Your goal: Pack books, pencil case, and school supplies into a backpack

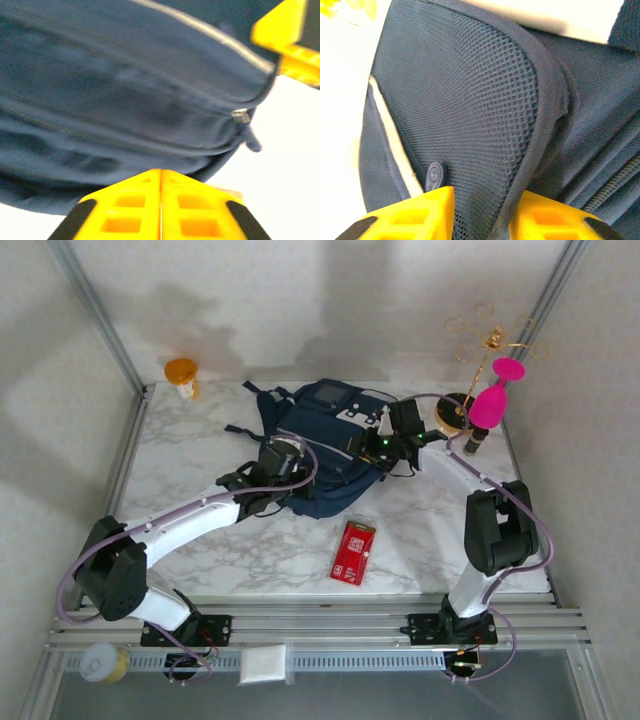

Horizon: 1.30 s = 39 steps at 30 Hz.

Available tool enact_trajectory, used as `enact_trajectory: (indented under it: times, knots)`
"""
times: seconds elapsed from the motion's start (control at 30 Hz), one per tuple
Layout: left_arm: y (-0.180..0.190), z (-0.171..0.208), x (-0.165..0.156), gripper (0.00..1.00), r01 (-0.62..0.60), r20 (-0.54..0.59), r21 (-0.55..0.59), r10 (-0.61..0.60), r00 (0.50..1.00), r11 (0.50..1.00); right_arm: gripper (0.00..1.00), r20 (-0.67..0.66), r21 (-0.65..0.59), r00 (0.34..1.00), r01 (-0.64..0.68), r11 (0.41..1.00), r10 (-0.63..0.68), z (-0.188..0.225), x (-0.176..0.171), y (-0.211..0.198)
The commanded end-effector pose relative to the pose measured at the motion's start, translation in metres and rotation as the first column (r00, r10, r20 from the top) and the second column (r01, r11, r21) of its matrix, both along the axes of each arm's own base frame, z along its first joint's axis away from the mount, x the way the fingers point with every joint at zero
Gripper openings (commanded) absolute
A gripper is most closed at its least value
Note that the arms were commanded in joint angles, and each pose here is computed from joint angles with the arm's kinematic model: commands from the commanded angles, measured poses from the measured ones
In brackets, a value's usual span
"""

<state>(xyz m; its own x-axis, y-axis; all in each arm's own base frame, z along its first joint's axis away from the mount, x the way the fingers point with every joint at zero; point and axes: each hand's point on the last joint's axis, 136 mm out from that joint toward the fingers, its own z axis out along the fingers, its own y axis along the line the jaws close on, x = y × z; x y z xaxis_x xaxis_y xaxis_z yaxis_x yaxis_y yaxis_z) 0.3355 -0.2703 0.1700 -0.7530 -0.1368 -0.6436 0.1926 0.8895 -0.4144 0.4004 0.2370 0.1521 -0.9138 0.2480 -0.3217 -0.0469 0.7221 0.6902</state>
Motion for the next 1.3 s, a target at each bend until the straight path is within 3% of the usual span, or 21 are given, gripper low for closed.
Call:
enact_trajectory:
  times: [0.0, 0.1, 0.17, 0.23, 0.37, 0.5, 0.73, 1.03, 1.13, 1.27]
  knots:
    - [-0.025, 0.022, 0.003, 0.16, -0.022, 0.038, -0.084, 0.026, 0.999, 0.996, 0.37, -0.017, 0.116, 1.0, 0.026, 0.993, -0.024, 0.006, -0.009, 0.016]
    - [-0.04, 0.017, 0.0, 0.23, -0.039, -0.001, -0.119, 0.039, 0.999, 0.992, 0.34, -0.012, 0.138, 0.999, 0.035, 0.99, -0.034, 0.009, -0.012, 0.023]
    - [-0.044, 0.009, -0.001, 0.27, -0.069, -0.031, -0.072, 0.067, 0.997, 0.995, 0.31, -0.008, 0.16, 1.0, 0.024, 0.987, -0.023, 0.018, -0.014, 0.028]
    - [-0.05, 0.006, -0.003, 0.34, -0.089, -0.042, -0.03, 0.087, 0.995, 0.996, 0.2, -0.01, 0.192, 1.0, 0.025, 0.981, -0.023, 0.025, -0.015, 0.03]
    - [-0.061, -0.007, 0.0, 0.35, -0.124, -0.082, 0.05, 0.128, 0.988, 0.991, 0.08, -0.016, 0.251, 0.999, 0.031, 0.968, -0.028, 0.032, -0.016, 0.035]
    - [-0.047, -0.013, 0.006, 0.39, -0.231, -0.07, 0.178, 0.247, 0.967, 0.956, 0.07, -0.01, 0.263, 1.0, 0.025, 0.964, -0.023, 0.034, -0.015, 0.037]
    - [-0.027, -0.004, 0.001, 0.42, -0.343, -0.037, 0.194, 0.356, 0.934, 0.919, 0.03, -0.026, 0.273, 1.0, 0.021, 0.962, -0.014, 0.027, -0.015, 0.04]
    - [-0.04, -0.02, 0.022, 0.45, -0.315, -0.084, 0.149, 0.329, 0.941, 0.937, 0.02, -0.015, 0.28, 1.0, 0.021, 0.96, -0.017, 0.029, -0.014, 0.042]
    - [-0.027, -0.028, 0.032, 0.4, -0.368, -0.07, 0.189, 0.386, 0.92, 0.91, 0.02, -0.015, 0.287, 1.0, 0.018, 0.958, -0.014, 0.029, -0.016, 0.043]
    - [-0.049, -0.028, 0.036, 0.36, -0.309, -0.094, 0.087, 0.316, 0.944, 0.947, 0.02, -0.022, 0.294, 1.0, 0.018, 0.956, -0.012, 0.026, -0.017, 0.044]
